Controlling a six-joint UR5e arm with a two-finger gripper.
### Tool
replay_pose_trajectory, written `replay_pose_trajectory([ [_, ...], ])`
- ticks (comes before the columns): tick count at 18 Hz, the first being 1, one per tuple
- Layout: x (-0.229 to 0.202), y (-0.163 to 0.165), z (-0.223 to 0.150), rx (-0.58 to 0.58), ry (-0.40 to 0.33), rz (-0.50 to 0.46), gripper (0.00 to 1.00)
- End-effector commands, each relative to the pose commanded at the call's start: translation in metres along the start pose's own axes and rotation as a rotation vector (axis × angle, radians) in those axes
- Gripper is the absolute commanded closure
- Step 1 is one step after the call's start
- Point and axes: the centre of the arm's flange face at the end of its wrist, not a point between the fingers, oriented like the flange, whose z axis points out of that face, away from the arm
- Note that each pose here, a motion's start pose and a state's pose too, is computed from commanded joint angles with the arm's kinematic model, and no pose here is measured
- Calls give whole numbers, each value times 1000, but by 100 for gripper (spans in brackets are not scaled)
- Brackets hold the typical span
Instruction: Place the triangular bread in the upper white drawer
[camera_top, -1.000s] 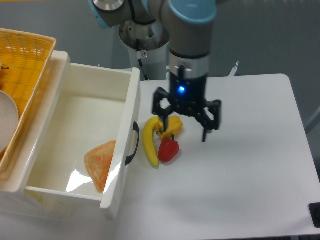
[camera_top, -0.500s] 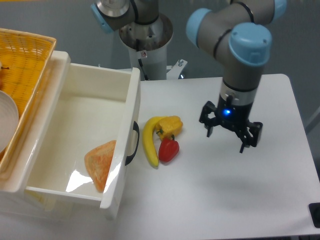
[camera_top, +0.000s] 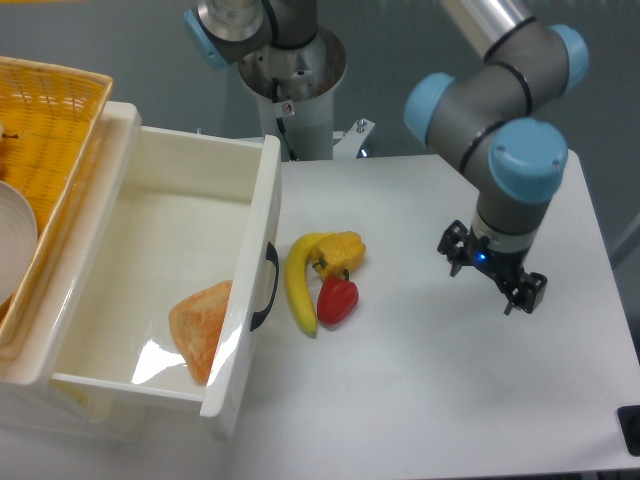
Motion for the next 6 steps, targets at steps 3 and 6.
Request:
replay_pose_trajectory([
  [3,-5,2,13,1,14,7,0],
  [6,-6,2,17,2,19,6,0],
])
